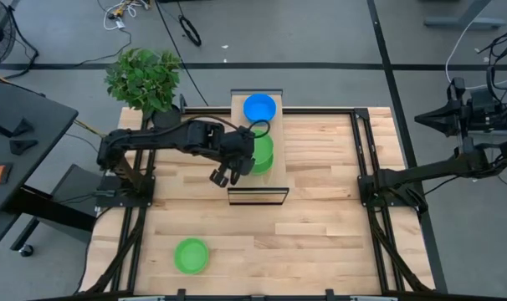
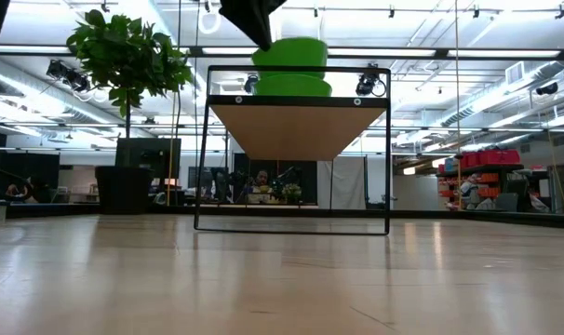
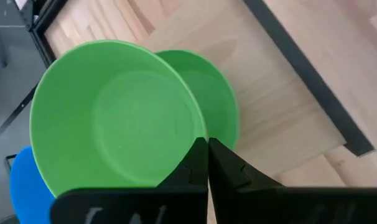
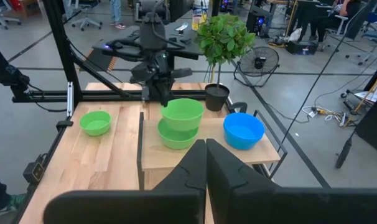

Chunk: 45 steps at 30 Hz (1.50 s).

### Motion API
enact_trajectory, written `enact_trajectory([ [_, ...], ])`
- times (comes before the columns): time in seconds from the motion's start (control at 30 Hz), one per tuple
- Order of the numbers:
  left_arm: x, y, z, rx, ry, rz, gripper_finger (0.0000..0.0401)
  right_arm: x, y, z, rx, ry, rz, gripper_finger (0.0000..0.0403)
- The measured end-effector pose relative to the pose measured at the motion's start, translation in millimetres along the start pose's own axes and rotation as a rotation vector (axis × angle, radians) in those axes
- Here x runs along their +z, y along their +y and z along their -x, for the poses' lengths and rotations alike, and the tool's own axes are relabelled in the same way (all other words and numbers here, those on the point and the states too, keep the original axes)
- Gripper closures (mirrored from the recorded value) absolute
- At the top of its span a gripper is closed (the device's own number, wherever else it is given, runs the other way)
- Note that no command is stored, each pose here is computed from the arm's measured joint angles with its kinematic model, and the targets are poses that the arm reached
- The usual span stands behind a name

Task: Pick & Place Mini bowls
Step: Stack the top green bowl on the green bowl on the shelf

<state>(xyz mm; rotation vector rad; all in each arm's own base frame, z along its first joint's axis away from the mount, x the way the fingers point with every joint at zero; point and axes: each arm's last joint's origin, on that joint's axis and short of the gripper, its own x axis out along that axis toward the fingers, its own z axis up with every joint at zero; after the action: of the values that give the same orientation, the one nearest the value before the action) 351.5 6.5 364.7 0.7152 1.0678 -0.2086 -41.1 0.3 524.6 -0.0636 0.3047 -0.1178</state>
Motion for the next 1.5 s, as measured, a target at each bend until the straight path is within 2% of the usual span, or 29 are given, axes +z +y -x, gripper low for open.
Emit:
enact_trajectory([
  [0.2, -0.8, -1.0, -1.3, -0.058, -0.031, 0.003, 0.0401, 0.0, 0.0, 0.0, 0.0, 0.0, 0.0, 0.0396],
  [1.5, -1.0, -0.5, -16.2, -0.091, -0.035, -0.018, 0.0399, 0.0, 0.0, 0.0, 0.0, 0.0, 0.0, 0.0396],
])
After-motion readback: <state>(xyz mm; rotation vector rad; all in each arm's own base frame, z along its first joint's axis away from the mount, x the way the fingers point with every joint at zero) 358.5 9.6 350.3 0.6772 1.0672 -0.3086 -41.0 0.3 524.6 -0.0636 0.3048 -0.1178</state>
